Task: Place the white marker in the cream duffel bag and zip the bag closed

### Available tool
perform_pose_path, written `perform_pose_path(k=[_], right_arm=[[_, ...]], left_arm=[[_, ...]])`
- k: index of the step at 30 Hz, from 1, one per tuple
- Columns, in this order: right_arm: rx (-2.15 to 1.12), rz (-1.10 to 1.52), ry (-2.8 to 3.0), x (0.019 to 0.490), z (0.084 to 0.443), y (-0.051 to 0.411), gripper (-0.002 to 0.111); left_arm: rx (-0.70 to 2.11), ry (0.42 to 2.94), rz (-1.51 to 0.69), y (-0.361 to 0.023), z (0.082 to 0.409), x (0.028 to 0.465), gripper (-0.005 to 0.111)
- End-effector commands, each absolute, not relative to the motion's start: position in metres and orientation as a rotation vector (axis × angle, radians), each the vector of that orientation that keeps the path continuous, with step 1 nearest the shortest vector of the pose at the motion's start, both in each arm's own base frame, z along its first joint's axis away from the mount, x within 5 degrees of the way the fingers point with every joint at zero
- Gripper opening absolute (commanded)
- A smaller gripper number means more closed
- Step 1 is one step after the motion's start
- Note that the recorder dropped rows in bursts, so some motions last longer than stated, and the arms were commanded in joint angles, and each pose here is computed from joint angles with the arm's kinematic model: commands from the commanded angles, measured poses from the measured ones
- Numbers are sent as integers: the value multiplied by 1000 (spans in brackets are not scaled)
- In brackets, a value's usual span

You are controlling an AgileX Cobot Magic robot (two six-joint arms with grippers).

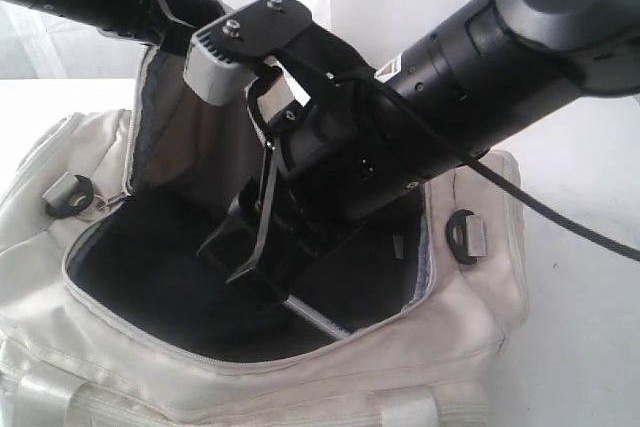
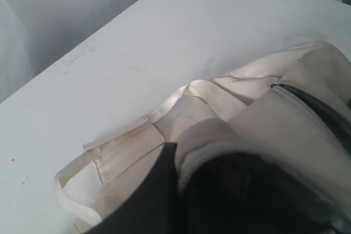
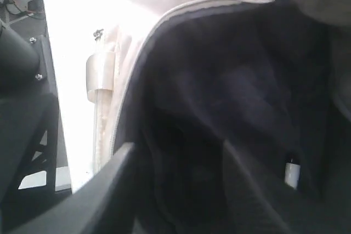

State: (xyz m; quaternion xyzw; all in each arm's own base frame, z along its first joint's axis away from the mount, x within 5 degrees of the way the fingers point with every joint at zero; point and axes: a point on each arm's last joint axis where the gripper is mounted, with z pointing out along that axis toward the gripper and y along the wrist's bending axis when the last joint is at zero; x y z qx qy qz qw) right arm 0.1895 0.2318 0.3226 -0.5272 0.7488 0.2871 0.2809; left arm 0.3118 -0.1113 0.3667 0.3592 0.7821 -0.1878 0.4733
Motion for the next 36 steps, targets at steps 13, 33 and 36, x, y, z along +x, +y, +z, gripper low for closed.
perform_pose_path(k=[13,33,36], right_arm=[[-1260,648,1929,204,339,231,45],[-1228,481,1909,210,344,221,45],[-1281,496,1951,202,343,217,45]], left_arm=[[1152,1991,-763,-120,370,269,25],[1249,2043,-821,-117,374,249,24],[1257,2042,-814,-116,375,247,24]])
